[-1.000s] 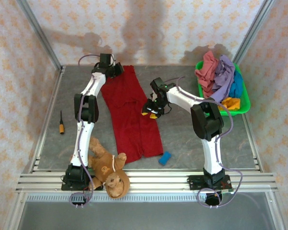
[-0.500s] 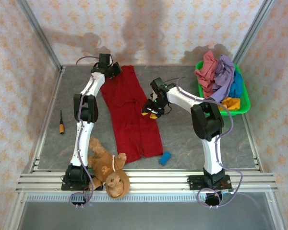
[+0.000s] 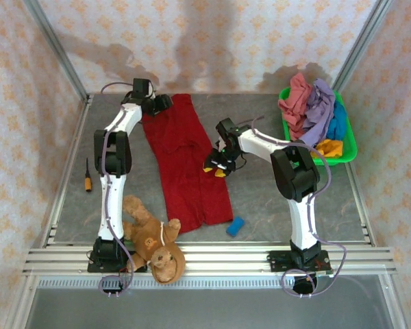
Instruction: Fold and stack the t-shirts
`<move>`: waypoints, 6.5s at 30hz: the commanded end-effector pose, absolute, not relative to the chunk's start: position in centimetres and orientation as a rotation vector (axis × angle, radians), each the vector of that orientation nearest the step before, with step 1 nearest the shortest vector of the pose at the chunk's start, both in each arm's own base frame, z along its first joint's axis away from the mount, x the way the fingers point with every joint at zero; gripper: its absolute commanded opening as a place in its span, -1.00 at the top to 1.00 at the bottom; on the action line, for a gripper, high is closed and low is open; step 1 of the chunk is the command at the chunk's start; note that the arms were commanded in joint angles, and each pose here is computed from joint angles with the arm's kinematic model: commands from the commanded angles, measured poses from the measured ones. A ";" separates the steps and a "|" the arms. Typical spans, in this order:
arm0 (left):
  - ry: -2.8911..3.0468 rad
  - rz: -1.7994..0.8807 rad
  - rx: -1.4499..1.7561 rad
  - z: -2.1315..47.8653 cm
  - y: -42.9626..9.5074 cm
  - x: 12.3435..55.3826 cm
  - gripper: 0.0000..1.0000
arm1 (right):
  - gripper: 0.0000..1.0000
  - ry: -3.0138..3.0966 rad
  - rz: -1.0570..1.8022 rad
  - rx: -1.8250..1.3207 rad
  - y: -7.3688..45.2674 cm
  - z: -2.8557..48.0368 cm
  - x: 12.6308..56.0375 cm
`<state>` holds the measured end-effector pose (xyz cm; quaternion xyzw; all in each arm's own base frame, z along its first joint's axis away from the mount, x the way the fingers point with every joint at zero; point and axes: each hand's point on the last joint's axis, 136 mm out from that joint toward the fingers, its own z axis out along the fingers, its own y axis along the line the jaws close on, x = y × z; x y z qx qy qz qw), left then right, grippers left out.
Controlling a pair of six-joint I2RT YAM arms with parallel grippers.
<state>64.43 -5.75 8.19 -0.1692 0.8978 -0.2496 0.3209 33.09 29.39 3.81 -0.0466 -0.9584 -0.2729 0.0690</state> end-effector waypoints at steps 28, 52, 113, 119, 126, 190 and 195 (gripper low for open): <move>2.619 -0.723 -0.447 1.0 -13.3 60.7 -0.19 | 0.06 -2.816 -0.798 -0.212 28.5 1.6 29.3; 2.237 -0.962 -0.230 15.5 -19.0 65.3 -0.24 | 0.03 -2.941 -0.786 -0.155 29.0 5.8 29.4; 3.027 -0.513 -0.430 8.8 -12.6 27.6 -0.20 | 0.05 -2.976 -0.680 -0.145 22.0 8.7 31.4; 3.106 -0.475 -0.386 8.0 -14.0 24.9 -0.13 | 0.09 -2.913 -0.630 -0.193 20.2 8.1 25.6; 3.175 -0.359 -0.391 6.6 -13.9 21.4 -0.09 | 0.19 -2.860 -0.595 -0.193 19.9 7.1 21.0; 2.702 -0.864 -0.663 12.0 -14.8 38.0 1.00 | 1.00 -2.984 -0.981 -0.238 25.8 12.0 40.3; 2.683 -0.834 -0.676 11.7 -12.3 41.1 1.00 | 1.00 -3.002 -0.989 -0.315 25.6 11.5 43.1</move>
